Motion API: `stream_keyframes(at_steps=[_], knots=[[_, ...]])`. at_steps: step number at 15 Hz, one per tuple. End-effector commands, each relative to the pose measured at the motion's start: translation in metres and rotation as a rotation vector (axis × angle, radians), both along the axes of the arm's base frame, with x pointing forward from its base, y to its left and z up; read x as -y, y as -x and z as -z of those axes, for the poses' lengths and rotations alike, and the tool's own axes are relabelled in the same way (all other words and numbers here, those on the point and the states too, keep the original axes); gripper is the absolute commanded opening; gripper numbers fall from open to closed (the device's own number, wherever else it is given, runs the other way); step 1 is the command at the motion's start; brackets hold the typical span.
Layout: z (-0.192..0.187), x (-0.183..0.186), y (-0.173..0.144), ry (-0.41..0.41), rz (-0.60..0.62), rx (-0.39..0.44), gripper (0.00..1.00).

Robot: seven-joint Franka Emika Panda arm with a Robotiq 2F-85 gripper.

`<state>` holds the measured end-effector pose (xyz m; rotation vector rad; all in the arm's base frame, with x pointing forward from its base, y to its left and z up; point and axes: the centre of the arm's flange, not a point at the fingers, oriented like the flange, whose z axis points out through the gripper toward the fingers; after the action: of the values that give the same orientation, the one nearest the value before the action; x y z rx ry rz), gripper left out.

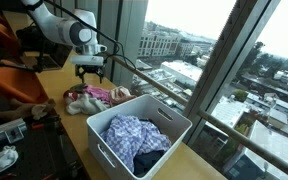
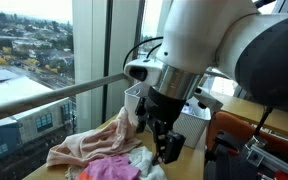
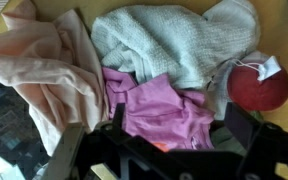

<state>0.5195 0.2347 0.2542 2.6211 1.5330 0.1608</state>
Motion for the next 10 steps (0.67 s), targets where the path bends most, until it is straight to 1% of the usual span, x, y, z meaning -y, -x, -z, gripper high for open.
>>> stream_keyframes(at_steps=[1, 5, 8, 10], knots=[[0.036, -0.012, -0.025, 0.004, -0.002, -0.02, 1.0], [0.076, -0.025, -0.039, 0.004, -0.009, -0.075, 1.0], [0.111, -0.022, -0.046, 0.007, -0.003, -0.118, 1.0], [0.14, -0.013, -0.05, 0.017, 0.01, -0.154, 1.0]])
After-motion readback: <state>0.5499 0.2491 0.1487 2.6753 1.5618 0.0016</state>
